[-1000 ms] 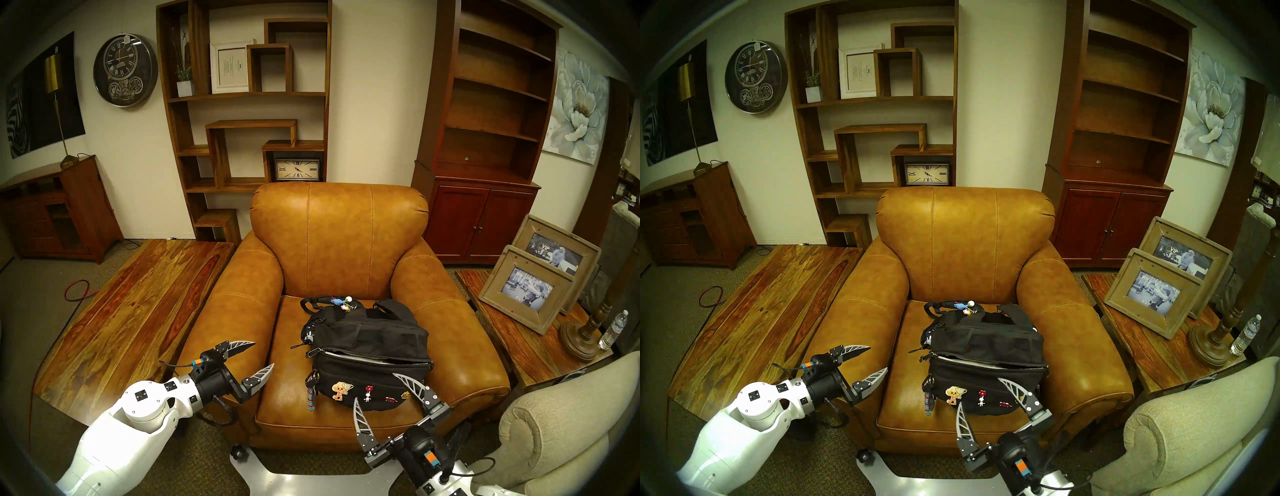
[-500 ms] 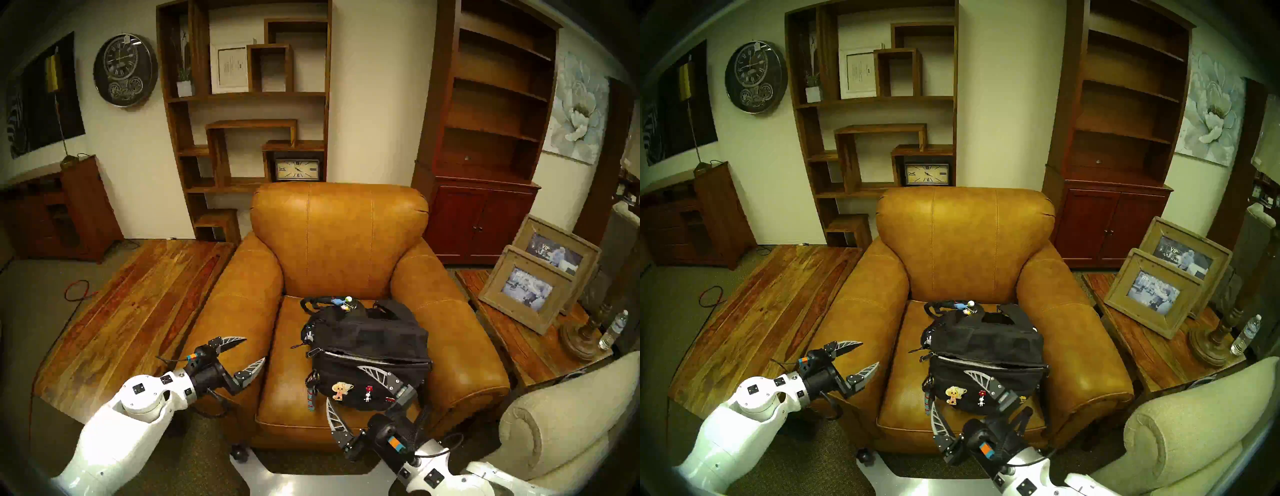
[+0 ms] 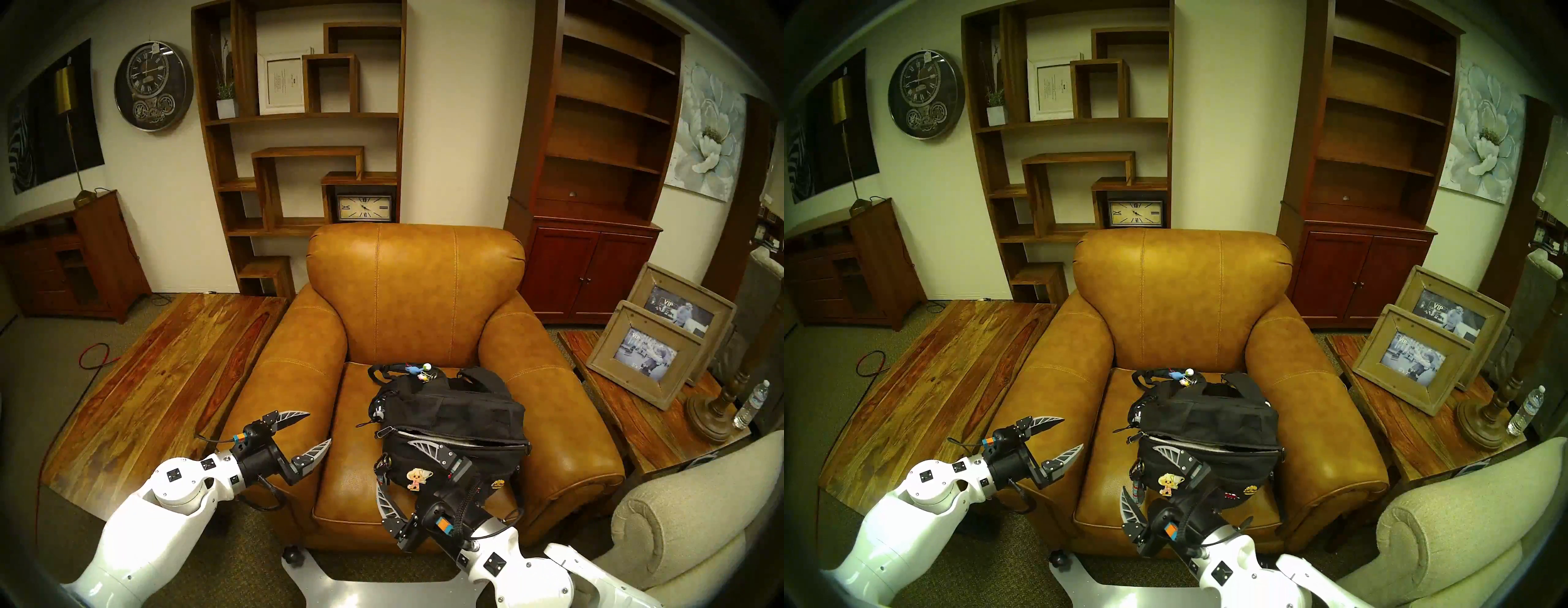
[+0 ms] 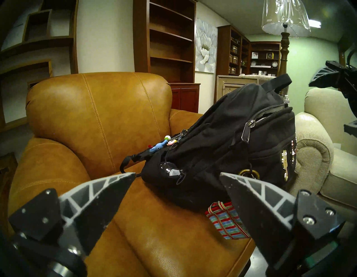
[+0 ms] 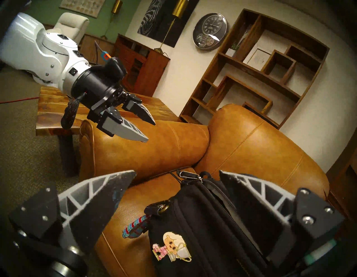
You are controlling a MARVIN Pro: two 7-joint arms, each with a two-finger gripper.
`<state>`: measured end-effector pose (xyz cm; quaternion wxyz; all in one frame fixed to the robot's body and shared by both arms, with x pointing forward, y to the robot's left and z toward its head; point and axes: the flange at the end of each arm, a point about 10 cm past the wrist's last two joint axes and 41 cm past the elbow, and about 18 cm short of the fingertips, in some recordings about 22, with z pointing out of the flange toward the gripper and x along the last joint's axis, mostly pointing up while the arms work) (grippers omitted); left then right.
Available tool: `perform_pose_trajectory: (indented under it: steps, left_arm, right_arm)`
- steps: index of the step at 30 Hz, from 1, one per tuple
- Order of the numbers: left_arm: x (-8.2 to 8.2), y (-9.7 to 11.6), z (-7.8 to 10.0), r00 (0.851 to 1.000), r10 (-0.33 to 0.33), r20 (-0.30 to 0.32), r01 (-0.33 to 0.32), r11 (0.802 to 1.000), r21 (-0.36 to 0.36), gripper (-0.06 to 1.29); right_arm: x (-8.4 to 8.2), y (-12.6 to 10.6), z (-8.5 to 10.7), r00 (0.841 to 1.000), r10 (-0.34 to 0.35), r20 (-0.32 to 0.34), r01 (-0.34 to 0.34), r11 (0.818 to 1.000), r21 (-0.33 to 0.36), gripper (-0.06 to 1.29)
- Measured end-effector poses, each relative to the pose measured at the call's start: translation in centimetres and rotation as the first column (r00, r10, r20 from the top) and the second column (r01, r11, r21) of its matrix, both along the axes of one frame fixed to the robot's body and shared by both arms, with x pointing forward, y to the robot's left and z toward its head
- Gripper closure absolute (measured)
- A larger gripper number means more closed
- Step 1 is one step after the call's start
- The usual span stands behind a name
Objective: Close a bag with a zipper
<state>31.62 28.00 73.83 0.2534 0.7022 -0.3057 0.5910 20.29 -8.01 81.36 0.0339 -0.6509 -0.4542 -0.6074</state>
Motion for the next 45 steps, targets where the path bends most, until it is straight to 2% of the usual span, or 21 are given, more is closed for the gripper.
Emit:
perform_pose_trajectory:
  steps: [10,19,31,37,45]
  left_arm:
    - [0.1,-0.2,0.1,1.000,-0.021,0.021,0.021,1.000,-0.009,0.03]
    - [-0.5,-2.4,-0.6,0.997,-0.076,0.014,0.076,0.997,-0.031,0.03]
    - [-0.3,-3.9,-1.0,0.993,-0.116,0.018,0.117,0.993,-0.014,0.03]
    - [-0.1,-3.0,-1.4,0.994,-0.106,0.017,0.105,0.994,0.017,0.02]
    - [-0.2,-1.5,-1.6,0.996,-0.085,0.017,0.084,0.995,0.044,0.03]
  right_arm:
    - [1.6,1.7,0.2,1.000,0.013,0.023,-0.013,1.000,-0.024,0.00]
    - [3.0,3.9,1.0,0.996,0.059,0.074,-0.055,0.997,-0.059,0.00]
    - [4.6,6.3,-0.8,0.991,0.114,0.064,-0.104,0.983,-0.149,0.00]
    - [5.5,7.0,-0.8,0.993,0.078,0.090,-0.060,0.979,-0.194,0.00]
    - [6.2,7.6,-0.2,0.993,0.019,0.119,0.006,0.978,-0.210,0.00]
